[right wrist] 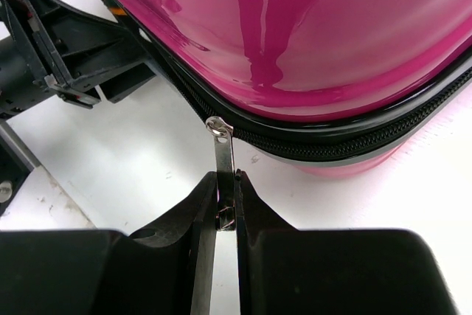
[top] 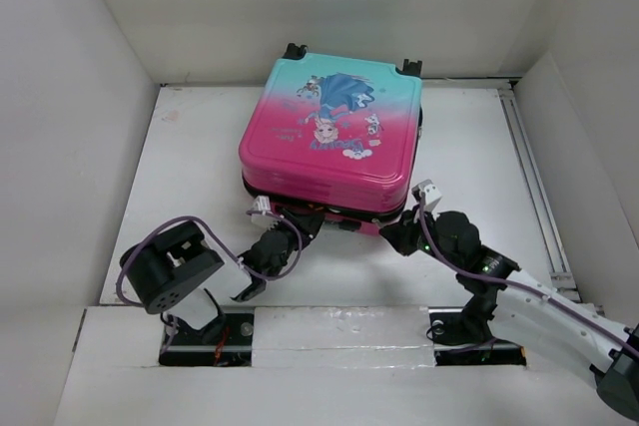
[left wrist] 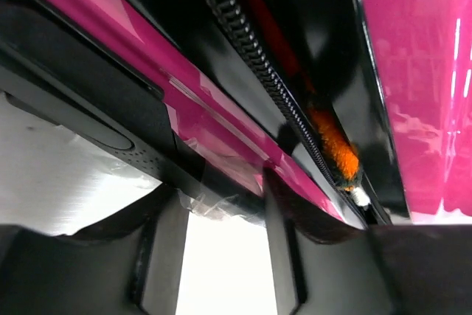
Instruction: Pack the luggage
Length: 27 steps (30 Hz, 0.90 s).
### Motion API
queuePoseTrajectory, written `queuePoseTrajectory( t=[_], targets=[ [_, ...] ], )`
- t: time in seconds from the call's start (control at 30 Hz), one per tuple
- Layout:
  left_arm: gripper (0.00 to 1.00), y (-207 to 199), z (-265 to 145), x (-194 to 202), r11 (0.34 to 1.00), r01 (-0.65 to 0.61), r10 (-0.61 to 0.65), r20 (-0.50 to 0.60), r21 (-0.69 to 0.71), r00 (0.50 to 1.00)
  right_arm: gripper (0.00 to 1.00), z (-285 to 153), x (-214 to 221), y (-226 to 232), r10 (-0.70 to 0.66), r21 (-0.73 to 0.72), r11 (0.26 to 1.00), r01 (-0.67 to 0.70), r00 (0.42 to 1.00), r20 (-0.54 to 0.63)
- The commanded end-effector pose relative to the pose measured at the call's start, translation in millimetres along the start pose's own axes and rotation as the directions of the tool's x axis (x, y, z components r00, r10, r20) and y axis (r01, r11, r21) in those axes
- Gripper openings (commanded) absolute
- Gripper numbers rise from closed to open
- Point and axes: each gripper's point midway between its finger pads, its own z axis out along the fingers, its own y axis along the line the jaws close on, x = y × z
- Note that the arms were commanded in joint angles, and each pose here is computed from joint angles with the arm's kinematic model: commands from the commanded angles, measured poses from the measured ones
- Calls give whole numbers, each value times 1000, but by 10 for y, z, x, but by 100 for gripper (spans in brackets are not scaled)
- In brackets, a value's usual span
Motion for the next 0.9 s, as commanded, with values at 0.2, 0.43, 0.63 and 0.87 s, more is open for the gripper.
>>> queuePoseTrajectory(
  t=[0.2,0.43,0.63,0.87],
  targets=[
    [11,-436,209,-297,992,34,-50,130,120,990,0,-64,14,326,17,-152,988,-19,1000,-14],
    [0,-547,218,-285,988,-15,-1,110,151,994,0,-20,33,460,9,-221,975,-15,1000,-29],
    [0,-686,209,27,976,-11,8,16,219,1000,0,136,2,837,-1,-316,949,-10,999,-32],
    [0,-793,257,114,965,0,4,-16,262,1000,0,337,56,1494,-60,-430,902,26,996,-65]
  ],
)
